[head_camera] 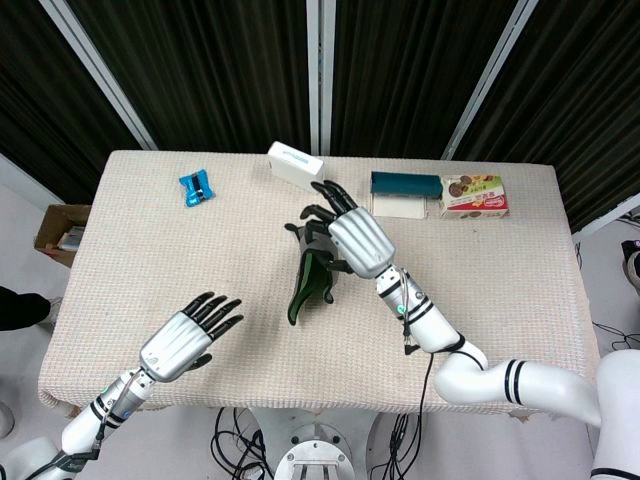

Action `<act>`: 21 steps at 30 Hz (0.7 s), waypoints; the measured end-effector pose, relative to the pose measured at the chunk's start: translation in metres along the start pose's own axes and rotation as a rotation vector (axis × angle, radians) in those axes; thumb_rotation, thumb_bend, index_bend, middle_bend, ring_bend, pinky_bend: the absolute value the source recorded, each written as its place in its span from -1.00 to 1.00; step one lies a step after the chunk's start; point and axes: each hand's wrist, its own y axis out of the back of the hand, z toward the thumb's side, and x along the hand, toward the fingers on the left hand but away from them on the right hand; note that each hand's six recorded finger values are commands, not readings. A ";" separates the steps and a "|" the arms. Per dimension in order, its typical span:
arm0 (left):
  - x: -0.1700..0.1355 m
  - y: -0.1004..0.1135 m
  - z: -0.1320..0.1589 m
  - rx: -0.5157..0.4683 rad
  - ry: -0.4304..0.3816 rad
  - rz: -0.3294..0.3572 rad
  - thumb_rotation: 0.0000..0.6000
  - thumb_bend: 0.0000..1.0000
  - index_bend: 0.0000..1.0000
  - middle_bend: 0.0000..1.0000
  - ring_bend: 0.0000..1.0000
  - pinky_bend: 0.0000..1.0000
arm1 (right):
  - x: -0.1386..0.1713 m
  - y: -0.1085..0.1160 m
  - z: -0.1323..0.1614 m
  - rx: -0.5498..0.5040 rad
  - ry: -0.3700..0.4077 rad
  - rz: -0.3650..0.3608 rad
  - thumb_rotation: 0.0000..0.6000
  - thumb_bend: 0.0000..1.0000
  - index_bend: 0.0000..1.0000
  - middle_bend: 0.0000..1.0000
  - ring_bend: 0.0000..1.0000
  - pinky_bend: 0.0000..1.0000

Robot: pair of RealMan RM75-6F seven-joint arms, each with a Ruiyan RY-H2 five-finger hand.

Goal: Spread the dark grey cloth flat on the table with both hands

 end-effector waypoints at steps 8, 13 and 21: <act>0.003 -0.002 0.000 0.004 -0.001 0.006 1.00 -0.95 -0.60 -0.72 -0.63 -0.58 | -0.006 0.004 -0.002 -0.001 -0.008 -0.015 1.00 0.14 0.54 -0.40 -1.00 -1.00; 0.014 0.003 0.000 0.019 -0.002 0.054 1.00 -0.94 -0.59 -0.18 -0.09 -0.26 | -0.015 0.008 -0.006 0.008 -0.032 -0.024 1.00 0.14 0.54 -0.41 -1.00 -1.00; 0.041 0.005 0.010 0.070 -0.053 0.130 1.00 -0.95 -0.59 0.15 0.28 0.17 | -0.043 0.015 -0.011 -0.014 -0.087 -0.055 1.00 0.14 0.54 -0.41 -1.00 -1.00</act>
